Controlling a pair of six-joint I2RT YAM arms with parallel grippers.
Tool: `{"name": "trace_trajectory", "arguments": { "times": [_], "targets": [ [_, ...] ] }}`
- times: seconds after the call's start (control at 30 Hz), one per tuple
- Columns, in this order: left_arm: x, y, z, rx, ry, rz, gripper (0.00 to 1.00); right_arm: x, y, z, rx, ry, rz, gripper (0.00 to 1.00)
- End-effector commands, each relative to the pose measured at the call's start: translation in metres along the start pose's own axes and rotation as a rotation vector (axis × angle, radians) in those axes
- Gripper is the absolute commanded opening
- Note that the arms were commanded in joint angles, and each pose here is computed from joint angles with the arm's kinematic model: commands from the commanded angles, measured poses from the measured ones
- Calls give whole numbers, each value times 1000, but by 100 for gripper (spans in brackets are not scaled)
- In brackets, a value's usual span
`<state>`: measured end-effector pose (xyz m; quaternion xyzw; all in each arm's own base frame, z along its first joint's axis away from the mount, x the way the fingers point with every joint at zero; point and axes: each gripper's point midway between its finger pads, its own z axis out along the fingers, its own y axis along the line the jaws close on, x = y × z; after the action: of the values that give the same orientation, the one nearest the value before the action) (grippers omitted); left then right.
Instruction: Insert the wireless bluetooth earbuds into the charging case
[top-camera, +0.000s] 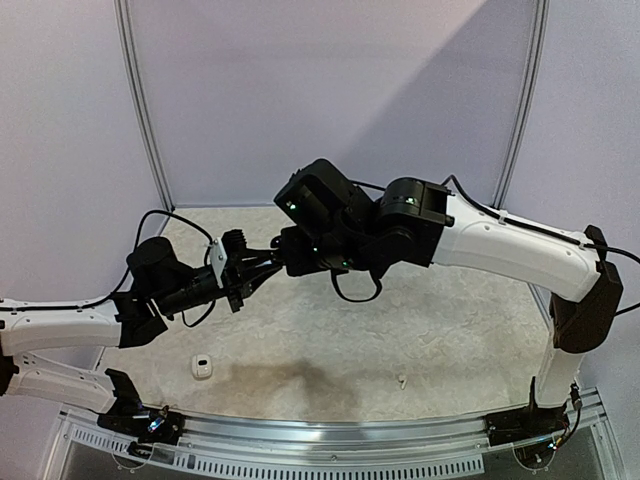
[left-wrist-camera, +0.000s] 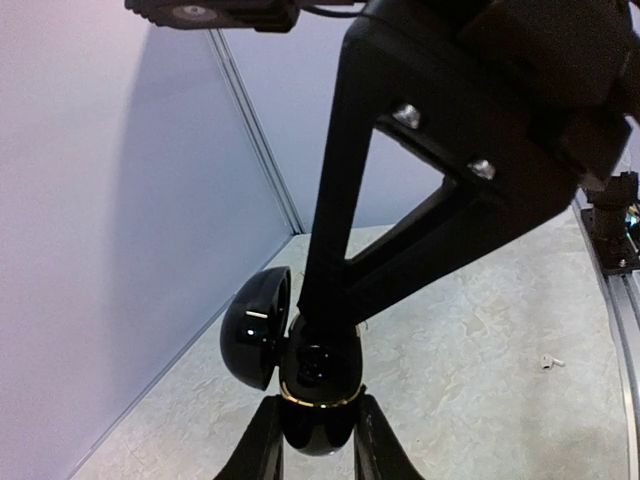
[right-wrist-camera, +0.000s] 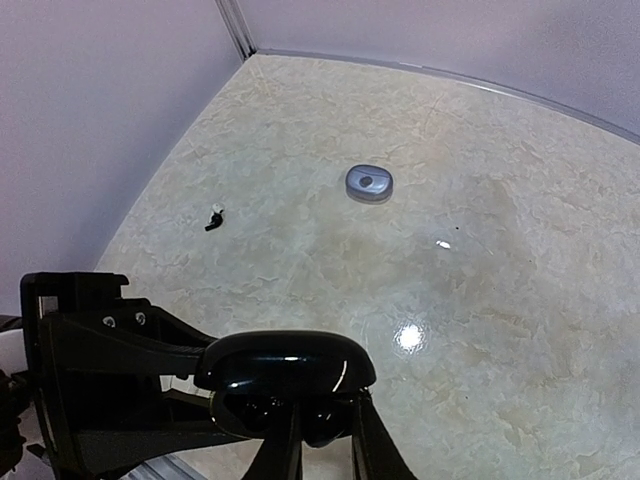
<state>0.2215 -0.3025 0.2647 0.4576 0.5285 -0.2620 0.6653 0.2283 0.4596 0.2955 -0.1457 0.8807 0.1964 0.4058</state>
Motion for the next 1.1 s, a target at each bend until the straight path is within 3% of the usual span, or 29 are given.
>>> {"name": "trace_trajectory", "arguments": {
  "times": [0.0,0.73,1.07],
  "targets": [
    [6,-7,0,21,29,-35,0,-18,-1,-28,-52,-44,-13,0],
    [2,-7,-1,21,13,-71,0,-13,1,-28,-100,-54,-12,0],
    [26,23,-13,-156,152,-152,0,4,-48,-23,-71,-29,120,10]
  ]
}}
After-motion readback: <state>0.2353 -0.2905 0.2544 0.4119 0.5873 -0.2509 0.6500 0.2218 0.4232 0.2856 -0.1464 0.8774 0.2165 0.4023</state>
